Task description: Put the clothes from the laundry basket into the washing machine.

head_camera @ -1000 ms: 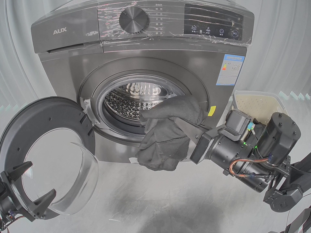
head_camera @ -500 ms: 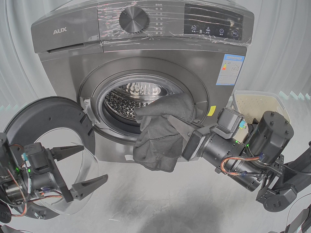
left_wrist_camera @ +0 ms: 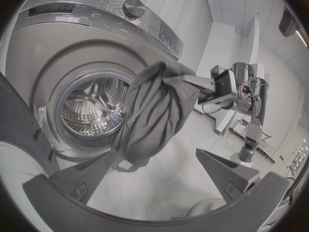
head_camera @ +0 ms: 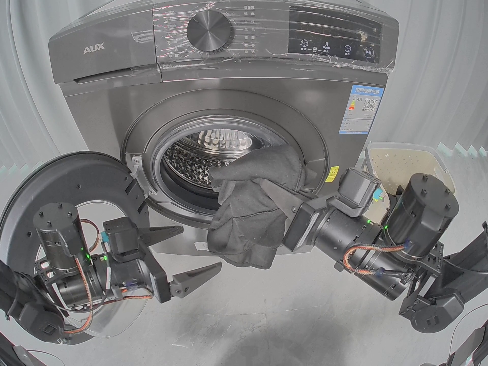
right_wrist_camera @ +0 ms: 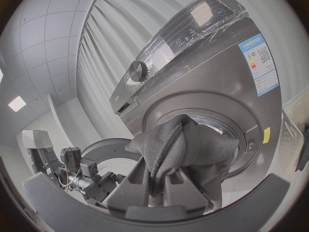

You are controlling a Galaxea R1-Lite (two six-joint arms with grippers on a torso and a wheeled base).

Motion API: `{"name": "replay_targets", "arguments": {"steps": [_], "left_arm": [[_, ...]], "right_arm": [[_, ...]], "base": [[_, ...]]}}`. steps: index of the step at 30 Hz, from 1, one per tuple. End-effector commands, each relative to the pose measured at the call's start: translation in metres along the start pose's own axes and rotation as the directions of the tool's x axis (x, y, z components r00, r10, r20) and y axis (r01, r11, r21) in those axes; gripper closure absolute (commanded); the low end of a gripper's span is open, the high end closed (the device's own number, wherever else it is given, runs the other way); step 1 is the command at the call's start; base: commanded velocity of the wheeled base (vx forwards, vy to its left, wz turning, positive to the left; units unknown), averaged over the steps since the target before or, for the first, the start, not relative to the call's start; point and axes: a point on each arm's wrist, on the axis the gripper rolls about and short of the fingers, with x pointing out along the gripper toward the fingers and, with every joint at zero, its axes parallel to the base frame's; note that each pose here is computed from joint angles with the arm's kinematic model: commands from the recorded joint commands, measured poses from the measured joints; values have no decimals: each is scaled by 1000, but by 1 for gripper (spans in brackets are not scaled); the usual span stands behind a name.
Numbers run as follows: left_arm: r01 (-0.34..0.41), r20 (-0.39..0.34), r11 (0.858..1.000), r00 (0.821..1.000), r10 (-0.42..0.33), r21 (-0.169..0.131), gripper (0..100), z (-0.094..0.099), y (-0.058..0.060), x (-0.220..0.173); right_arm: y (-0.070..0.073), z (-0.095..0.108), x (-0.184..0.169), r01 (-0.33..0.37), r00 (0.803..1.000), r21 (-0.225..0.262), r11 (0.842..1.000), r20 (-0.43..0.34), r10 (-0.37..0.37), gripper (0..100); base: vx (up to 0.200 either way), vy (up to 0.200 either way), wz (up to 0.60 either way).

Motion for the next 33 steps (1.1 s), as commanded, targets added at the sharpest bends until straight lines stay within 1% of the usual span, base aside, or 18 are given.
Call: {"name": "replay_targets", "arguments": {"steps": [1,3,4,7,12,13,16,22,27,30,33], "left_arm": [[6,-34,999,999,-7,-39,0,-25,9,31],[4,-35,999,999,-6,-44,0,-28,11,35],[6,-47,999,999,-9,-49,0,-32,11,39],[29,-73,998,997,-33,-58,0,-40,7,45],[42,-63,997,997,-46,-68,0,-38,7,50],[45,-56,996,997,-49,-80,0,-37,7,54],[46,-51,995,997,-51,-87,0,-36,9,57],[34,-41,996,998,-37,-88,0,-38,14,63],[20,-18,997,1000,-22,-80,0,-43,17,68],[19,-18,996,1000,-20,-81,0,-44,18,71],[25,-18,996,999,-26,-82,0,-44,17,72]], "right_arm": [[2,-2,0,-4,1000,1,1000,-3,4,100],[2,-2,-1,-3,1000,1,1000,-5,3,100],[2,-2,-2,-5,1000,1,1000,-5,5,100],[2,-1,-2,-10,1000,3,1000,15,10,100],[3,-1,-2,-13,1000,4,1000,18,12,100],[2,-3,-1,-11,1000,5,1000,12,10,100],[4,-4,-1,-20,1000,7,1000,20,20,100],[6,-10,1,-26,1000,8,1000,11,26,100],[7,-10,1,-28,1000,7,1000,11,27,100],[6,-10,1,-26,1000,7,1000,11,26,100],[6,-10,1,-26,1000,7,1000,11,26,100]], "base": [[0,0,0],[0,0,0],[0,0,0],[0,0,0],[0,0,0],[0,0,0],[0,0,0],[0,0,0],[0,0,0],[0,0,0],[0,0,0]]}}
